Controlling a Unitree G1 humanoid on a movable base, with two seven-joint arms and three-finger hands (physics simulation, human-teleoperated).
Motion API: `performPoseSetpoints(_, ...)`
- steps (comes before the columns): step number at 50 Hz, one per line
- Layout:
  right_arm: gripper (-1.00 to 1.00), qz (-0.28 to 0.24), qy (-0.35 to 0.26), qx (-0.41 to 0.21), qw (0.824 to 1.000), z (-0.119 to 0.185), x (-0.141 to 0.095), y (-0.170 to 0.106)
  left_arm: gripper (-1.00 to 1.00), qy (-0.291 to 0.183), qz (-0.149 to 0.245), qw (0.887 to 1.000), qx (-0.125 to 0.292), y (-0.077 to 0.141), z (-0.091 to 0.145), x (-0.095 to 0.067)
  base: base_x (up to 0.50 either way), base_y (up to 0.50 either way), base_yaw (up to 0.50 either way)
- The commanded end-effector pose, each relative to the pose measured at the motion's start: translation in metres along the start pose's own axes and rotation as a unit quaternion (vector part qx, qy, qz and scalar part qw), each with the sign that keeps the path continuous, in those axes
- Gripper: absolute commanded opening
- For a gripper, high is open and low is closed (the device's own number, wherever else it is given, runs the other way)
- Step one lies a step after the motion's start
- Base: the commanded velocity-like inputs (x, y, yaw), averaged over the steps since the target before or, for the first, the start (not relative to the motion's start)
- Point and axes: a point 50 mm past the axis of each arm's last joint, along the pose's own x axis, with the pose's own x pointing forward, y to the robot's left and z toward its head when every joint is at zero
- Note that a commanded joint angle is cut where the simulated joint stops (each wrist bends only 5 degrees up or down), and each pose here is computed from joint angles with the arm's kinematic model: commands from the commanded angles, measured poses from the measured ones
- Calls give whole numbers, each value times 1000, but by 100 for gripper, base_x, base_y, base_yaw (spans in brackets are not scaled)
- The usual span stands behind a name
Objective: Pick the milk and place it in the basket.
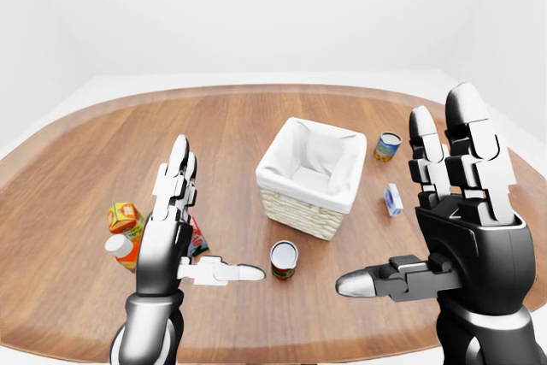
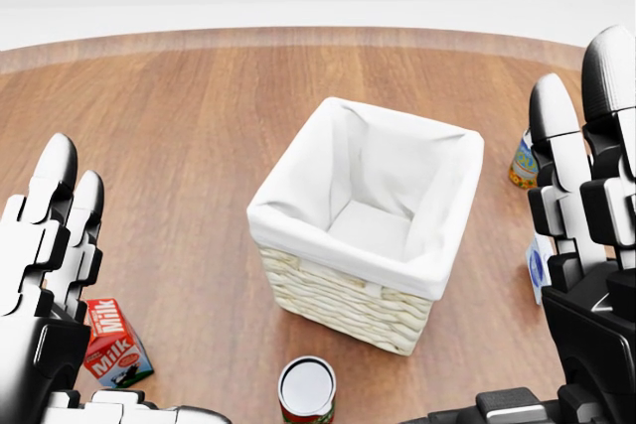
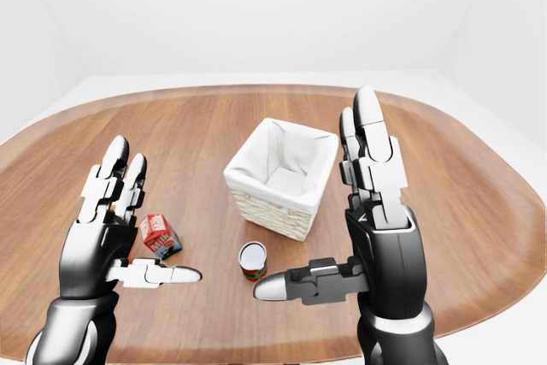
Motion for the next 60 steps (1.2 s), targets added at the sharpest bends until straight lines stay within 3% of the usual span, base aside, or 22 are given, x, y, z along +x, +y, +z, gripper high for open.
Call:
performPoseSetpoints(1, 100, 1, 1, 1, 1000, 0, 0, 0, 100, 0, 0, 1000, -1, 0, 0, 0, 29, 0, 0)
performPoseSetpoints(29, 100, 1, 2, 2, 1000, 0, -1, 1, 100, -1, 2, 1000, 0, 2, 0, 0, 29, 0, 0)
performPoseSetpoints(44, 100, 3, 8, 3, 1000, -1, -2, 2, 100, -44, 51, 997, 39, 33, 12, 9, 4, 0, 0)
performPoseSetpoints(60, 100, 2, 6, 4, 1000, -1, -2, 1, 100, -19, 67, 997, 43, 44, -3, 16, 0, 0, 0)
